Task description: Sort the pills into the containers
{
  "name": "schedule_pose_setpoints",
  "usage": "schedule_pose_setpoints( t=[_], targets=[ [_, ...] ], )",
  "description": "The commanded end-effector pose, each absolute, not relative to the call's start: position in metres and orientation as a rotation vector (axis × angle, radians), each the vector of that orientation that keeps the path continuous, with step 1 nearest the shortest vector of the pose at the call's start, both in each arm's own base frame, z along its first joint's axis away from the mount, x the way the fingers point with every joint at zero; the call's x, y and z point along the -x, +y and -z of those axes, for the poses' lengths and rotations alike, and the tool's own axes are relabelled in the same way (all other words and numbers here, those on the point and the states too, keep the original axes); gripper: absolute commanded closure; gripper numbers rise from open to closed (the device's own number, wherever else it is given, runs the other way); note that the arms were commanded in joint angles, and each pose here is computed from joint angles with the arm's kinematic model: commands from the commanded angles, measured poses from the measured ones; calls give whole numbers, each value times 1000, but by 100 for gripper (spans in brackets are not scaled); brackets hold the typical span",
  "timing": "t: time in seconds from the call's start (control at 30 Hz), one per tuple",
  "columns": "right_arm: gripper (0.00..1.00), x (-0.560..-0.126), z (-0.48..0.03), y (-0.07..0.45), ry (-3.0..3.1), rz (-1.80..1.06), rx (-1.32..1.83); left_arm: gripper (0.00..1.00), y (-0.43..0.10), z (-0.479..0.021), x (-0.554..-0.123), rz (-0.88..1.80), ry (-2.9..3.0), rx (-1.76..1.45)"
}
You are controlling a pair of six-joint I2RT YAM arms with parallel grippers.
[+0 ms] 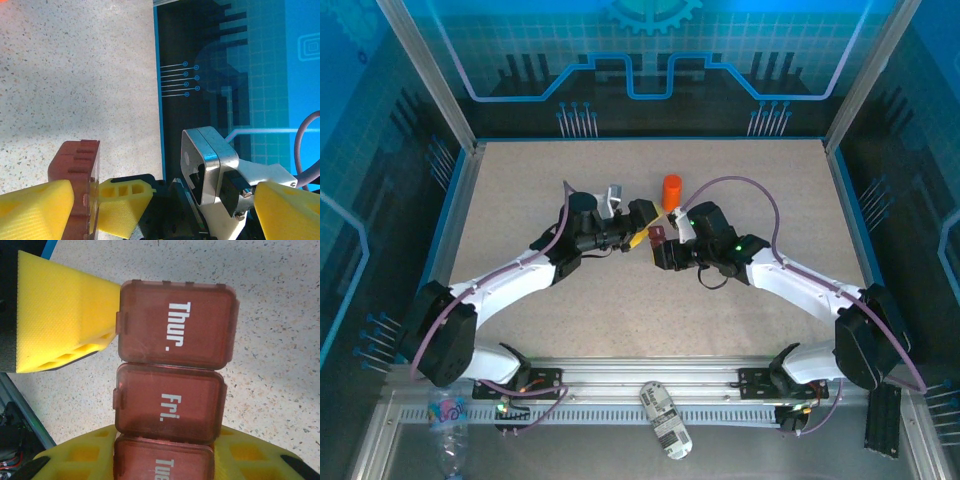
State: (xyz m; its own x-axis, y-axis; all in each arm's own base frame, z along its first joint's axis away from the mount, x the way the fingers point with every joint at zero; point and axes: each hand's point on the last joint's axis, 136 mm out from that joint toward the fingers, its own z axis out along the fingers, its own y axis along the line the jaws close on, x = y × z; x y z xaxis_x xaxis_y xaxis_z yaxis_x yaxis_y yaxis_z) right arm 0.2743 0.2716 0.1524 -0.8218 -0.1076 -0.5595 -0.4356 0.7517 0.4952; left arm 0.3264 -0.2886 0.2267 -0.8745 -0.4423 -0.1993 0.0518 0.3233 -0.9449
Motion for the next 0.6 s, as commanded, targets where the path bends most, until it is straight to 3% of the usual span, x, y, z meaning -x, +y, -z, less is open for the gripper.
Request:
schedule_pose_setpoints(
  t=[0.0, 0.57],
  targets=[
    [73, -268, -149, 279, 2435, -886, 459, 6, -301, -247, -327, 1632, 2125, 301],
    [77, -268, -143, 284, 2458, -868, 471, 6, -314, -264, -322, 1666, 2100, 257]
  ],
)
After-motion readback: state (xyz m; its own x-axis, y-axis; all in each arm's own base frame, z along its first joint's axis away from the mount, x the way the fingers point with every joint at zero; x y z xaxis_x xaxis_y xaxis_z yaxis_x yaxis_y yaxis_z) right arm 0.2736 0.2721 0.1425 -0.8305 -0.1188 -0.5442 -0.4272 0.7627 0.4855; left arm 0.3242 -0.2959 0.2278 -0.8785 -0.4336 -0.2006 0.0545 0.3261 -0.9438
